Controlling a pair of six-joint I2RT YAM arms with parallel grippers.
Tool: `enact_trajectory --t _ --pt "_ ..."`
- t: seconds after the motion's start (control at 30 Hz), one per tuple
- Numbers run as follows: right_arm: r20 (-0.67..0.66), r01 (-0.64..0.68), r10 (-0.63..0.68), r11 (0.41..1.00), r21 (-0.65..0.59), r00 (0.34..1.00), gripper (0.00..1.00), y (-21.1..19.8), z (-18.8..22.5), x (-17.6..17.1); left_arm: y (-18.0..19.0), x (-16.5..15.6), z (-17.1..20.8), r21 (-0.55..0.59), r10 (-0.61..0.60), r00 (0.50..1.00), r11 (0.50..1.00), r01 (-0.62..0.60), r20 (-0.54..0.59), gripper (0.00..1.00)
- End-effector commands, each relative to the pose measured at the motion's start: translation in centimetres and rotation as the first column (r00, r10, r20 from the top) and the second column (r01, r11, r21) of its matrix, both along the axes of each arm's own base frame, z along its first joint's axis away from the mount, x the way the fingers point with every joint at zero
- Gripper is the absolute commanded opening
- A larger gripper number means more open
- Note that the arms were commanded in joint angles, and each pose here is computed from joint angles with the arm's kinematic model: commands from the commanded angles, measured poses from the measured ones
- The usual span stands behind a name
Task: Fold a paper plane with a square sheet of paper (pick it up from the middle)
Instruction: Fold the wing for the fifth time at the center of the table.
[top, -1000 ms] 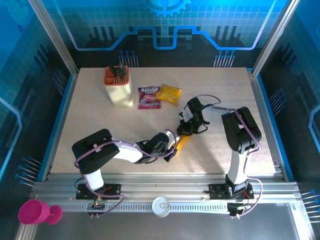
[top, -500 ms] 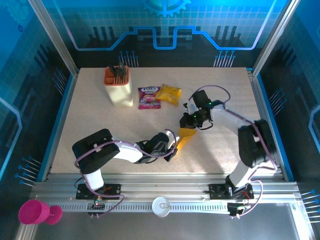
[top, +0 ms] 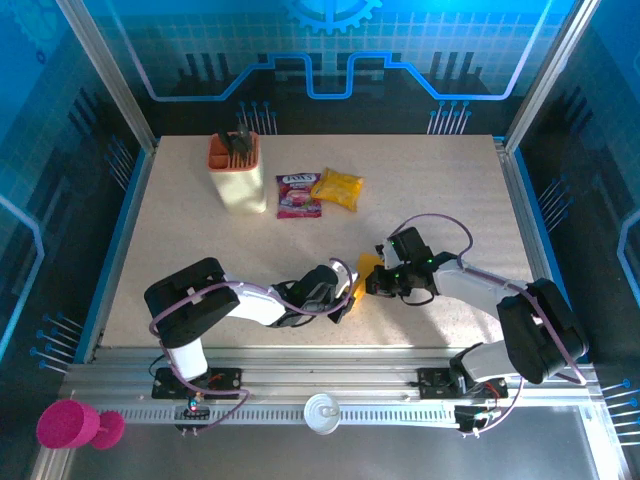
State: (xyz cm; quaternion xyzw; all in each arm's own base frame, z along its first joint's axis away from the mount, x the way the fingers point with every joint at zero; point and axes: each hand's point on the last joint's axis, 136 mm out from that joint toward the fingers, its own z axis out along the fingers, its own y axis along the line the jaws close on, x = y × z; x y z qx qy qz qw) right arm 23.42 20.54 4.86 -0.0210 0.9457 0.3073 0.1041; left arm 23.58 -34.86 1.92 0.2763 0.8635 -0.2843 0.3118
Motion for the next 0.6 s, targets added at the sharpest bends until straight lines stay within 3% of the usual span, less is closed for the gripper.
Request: enact_trajectory --t 0.0,0.57 --pt "0.078 0.017 -0.021 0.999 0.047 0.997 0.01 1.0 0.6 1.2 1.0 -0.3 -1.0 0.026 0.011 1.0 1.0 -0.011 -0.026 0.0" --pt "0.103 -0.014 0.007 0.998 0.067 0.995 0.0 1.7 -1.8 1.7 1.0 -0.4 -1.2 0.025 0.012 0.999 1.0 -0.011 -0.031 0.0"
